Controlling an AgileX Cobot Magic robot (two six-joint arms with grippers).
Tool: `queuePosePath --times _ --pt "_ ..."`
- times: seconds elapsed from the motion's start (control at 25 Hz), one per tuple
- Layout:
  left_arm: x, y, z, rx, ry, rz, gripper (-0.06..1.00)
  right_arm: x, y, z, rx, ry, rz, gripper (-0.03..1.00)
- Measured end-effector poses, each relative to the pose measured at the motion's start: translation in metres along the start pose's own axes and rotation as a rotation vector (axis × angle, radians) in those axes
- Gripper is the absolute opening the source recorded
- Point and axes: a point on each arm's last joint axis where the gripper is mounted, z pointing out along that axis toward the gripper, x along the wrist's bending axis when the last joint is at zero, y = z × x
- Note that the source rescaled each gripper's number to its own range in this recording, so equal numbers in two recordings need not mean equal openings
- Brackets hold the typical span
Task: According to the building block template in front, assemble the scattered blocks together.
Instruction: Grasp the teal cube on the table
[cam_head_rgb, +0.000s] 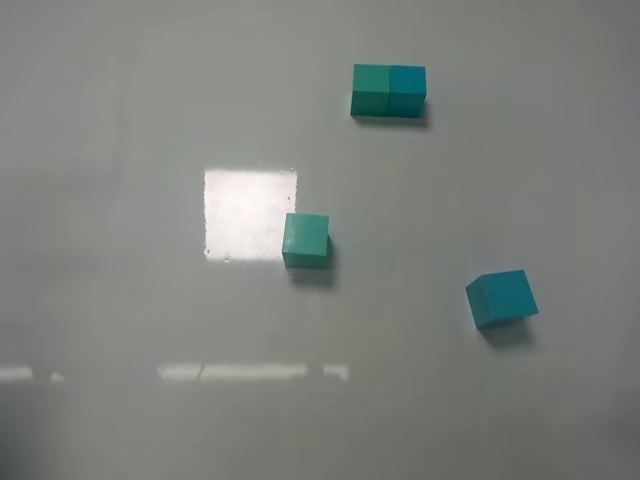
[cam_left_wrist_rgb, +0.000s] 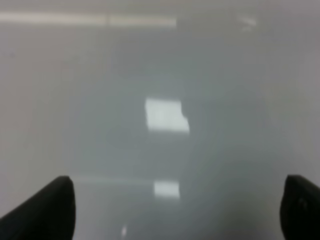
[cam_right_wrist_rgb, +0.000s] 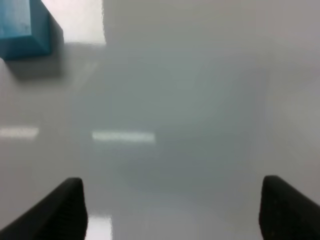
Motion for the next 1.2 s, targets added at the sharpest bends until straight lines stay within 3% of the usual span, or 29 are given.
queuePosePath --times 0.24,0.52,0.84,1.2 --pt "-0.006 -0.088 -0.005 -0.067 -0.011 -0.044 0.78 0.0 0.0 0.0 0.001 0.001 -0.006 0.67" --pt "-0.006 -0.146 -0.005 -0.195 0.02 -0.047 0.74 0.0 0.0 0.0 0.001 0.002 -0.014 0.67" --pt "0.005 -0.157 -0.005 -0.25 0.006 -0.001 0.69 0.004 0.0 0.0 -0.003 0.039 -0.061 0.67" --pt "0.01 -0.153 0.014 -0.318 0.044 -0.051 0.68 0.006 0.002 0.004 0.043 0.093 -0.226 0.67"
